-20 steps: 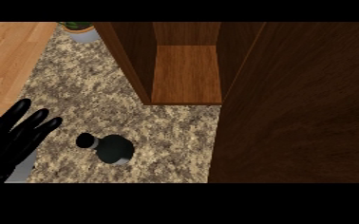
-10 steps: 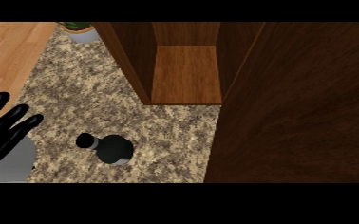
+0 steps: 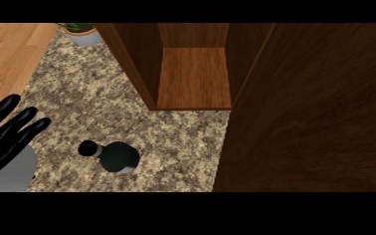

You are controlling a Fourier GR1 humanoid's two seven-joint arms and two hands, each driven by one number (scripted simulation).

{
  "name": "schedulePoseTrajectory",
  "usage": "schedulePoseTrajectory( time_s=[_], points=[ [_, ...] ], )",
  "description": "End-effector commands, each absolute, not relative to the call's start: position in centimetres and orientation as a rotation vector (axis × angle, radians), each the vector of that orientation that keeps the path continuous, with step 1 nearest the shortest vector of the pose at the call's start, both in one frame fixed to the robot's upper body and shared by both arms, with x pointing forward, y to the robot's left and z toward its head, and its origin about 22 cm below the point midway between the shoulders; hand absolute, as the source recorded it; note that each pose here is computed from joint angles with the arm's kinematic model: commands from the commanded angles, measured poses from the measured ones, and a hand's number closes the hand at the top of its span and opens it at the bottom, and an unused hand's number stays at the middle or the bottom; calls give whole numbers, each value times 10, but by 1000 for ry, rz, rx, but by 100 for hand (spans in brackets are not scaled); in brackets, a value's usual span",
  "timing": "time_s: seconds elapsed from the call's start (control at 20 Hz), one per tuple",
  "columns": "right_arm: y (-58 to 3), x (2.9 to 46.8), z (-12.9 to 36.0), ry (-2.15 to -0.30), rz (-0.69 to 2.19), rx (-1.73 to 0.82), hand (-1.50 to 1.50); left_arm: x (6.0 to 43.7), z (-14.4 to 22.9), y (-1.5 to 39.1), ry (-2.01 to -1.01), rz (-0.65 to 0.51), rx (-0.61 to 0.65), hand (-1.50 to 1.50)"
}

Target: Pick up the wine, place it into the cabinet and close the cabinet

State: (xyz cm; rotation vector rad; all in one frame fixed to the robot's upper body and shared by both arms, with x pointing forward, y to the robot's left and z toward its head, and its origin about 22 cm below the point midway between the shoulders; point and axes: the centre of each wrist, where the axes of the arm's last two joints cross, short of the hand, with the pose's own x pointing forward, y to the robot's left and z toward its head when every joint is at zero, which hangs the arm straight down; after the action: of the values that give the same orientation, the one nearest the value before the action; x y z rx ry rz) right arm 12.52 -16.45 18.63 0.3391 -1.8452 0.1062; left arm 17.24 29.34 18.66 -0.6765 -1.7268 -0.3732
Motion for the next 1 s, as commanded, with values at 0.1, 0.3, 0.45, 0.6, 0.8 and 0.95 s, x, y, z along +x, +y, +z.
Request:
schedulePoseTrajectory(
  time_s=[0.1, 0.3, 0.45, 0.6, 0.8, 0.95],
  points=[
    [-175, 95, 203, -1949, 104, 232, -150, 183, 169, 294, -1720, -385, -627, -150],
    [-178, 94, 214, -1947, 90, 227, -150, 187, 159, 291, -1717, -380, -618, -150],
    [-178, 99, 218, -1942, 80, 241, -150, 190, 140, 280, -1694, -385, -630, -150],
    [-171, 97, 217, -1938, 103, 243, -150, 204, 128, 284, -1708, -380, -596, -150],
    [-163, 92, 214, -1934, 66, 251, -150, 203, 111, 295, -1662, -369, -599, -150],
    [-176, 87, 215, -1944, 86, 239, -150, 205, 97, 309, -1682, -370, -544, -150]
  ],
)
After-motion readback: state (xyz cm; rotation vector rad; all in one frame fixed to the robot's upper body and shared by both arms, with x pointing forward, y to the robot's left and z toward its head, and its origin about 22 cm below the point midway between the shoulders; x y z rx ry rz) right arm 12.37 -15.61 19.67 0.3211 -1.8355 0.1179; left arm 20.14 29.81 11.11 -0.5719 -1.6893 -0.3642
